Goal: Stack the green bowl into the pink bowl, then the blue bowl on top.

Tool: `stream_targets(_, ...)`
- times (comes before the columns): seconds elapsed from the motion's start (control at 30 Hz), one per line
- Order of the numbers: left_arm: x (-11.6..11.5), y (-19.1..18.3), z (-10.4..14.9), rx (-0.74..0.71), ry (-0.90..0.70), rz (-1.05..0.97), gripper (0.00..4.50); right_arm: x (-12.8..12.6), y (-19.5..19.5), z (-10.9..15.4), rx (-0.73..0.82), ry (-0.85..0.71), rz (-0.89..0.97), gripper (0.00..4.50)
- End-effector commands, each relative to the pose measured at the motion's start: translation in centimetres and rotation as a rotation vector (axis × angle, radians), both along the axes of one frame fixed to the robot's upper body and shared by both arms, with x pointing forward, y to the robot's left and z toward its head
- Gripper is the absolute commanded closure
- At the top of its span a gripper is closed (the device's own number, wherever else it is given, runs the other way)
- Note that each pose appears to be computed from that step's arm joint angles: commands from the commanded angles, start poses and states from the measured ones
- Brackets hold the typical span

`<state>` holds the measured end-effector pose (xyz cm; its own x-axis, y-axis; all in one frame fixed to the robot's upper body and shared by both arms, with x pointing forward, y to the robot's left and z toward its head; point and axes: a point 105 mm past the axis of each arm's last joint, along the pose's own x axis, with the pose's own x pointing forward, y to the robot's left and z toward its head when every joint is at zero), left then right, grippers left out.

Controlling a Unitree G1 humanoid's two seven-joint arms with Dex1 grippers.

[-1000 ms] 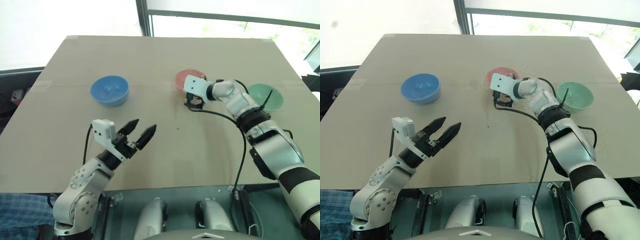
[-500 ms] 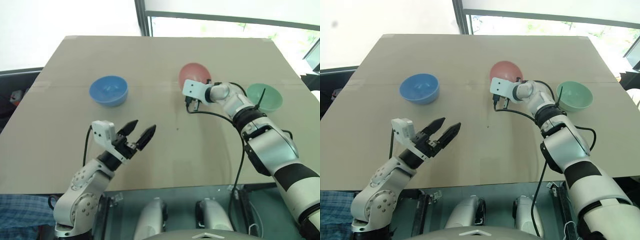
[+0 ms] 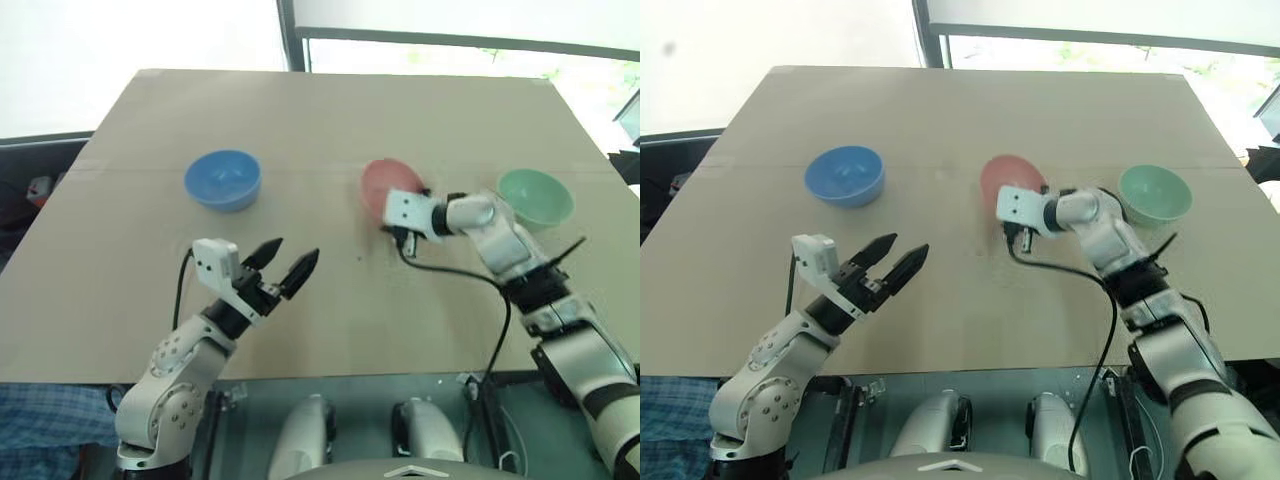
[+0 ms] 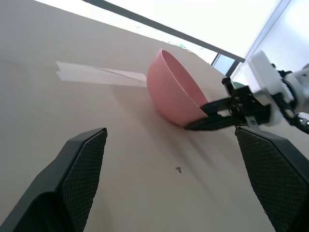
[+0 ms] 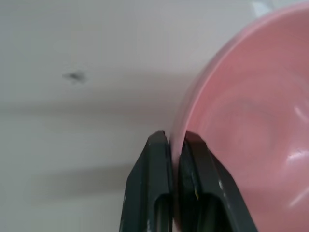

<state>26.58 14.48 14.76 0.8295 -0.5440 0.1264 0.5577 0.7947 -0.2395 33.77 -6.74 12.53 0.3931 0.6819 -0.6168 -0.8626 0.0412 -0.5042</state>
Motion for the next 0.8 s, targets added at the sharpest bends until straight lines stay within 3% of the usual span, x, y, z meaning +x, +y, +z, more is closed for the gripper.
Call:
stream_targets(0.03,-0.1,-0.4,1.0,0.022,-0.049,-0.021,0.0,-4.6,0.8,0.3,-0.044,0.042,0.064,4.48)
stream_targets(0.27,0.2,-1.0,0.8,0.041,-0.04,-0.06,0.0,-4.5,1.8,1.5,-0.009,0.003,0.006,4.48)
stream_targets(0.3,0.3,-1.0,0.8,0.043,-0.041,-0.065,0.0,-4.4,2.1,1.8,0.009,0.001,0.004,3.8)
stream_targets(0.53,0.4,-1.1,0.9,0.037,-0.043,-0.071,0.0,-4.1,1.9,3.0,0.104,0.048,-0.071,1.04)
stream_targets(0.63,0.3,-1.3,0.7,0.046,-0.038,-0.085,0.0,-5.2,1.9,4.6,0.309,0.294,-0.143,0.07)
stream_targets(0.8,0.4,-1.6,0.9,0.048,-0.044,-0.107,0.0,-4.8,-1.9,8.5,0.46,0.4,-0.223,0.07)
